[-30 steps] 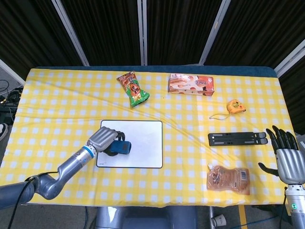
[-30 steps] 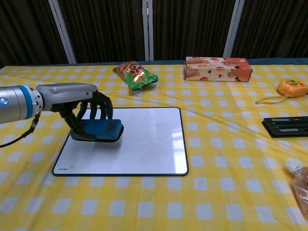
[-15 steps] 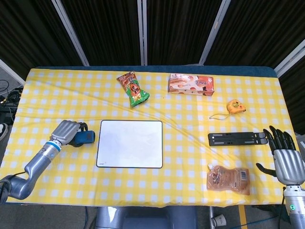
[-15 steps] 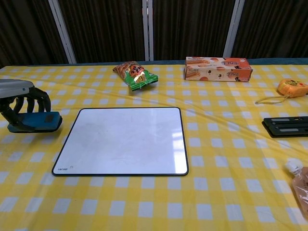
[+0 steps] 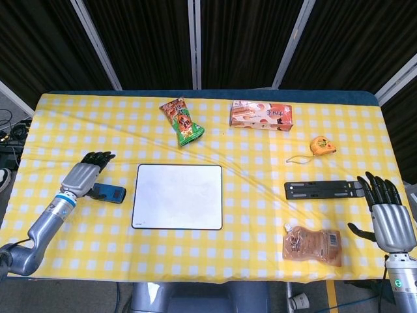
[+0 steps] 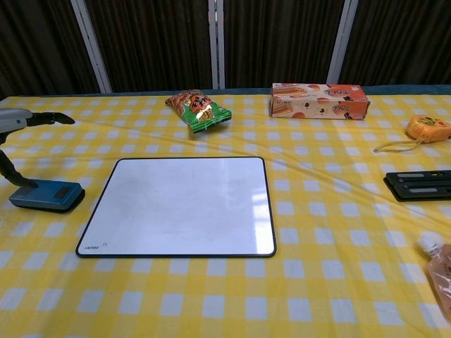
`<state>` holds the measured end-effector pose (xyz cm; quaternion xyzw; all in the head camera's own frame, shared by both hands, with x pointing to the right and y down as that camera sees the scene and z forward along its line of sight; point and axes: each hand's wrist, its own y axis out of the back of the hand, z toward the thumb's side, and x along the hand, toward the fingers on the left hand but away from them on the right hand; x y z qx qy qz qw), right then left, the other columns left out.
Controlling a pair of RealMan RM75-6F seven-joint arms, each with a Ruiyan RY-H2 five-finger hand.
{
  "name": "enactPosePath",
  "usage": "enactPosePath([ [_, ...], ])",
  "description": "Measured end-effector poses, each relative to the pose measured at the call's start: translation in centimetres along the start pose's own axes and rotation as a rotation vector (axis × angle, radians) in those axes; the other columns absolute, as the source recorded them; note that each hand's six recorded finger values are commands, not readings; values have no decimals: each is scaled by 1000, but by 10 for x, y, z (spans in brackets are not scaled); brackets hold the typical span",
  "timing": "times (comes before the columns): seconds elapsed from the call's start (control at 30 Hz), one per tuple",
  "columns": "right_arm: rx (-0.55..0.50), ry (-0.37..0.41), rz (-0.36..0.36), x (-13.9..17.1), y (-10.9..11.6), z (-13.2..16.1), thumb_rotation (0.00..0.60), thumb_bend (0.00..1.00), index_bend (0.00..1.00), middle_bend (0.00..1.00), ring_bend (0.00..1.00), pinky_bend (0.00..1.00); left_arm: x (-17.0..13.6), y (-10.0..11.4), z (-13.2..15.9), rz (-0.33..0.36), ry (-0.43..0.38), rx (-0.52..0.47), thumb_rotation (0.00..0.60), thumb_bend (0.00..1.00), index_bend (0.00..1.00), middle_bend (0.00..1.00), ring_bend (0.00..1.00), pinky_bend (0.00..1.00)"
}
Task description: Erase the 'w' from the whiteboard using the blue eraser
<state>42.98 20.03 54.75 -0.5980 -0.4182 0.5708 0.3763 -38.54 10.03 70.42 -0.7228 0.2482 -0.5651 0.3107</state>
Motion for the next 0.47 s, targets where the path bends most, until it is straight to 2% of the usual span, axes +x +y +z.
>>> enactPosePath([
  [0.27,-32,13,-10,1,6,1,600,0,0,0,0,0,-49,36,-19,176,93,-49,600,0,0,0,0,0],
  [0.47,-47,39,-18,3,10,5,600,0,0,0,0,0,-108,53,-33,286,224,-88,600,0,0,0,0,0],
])
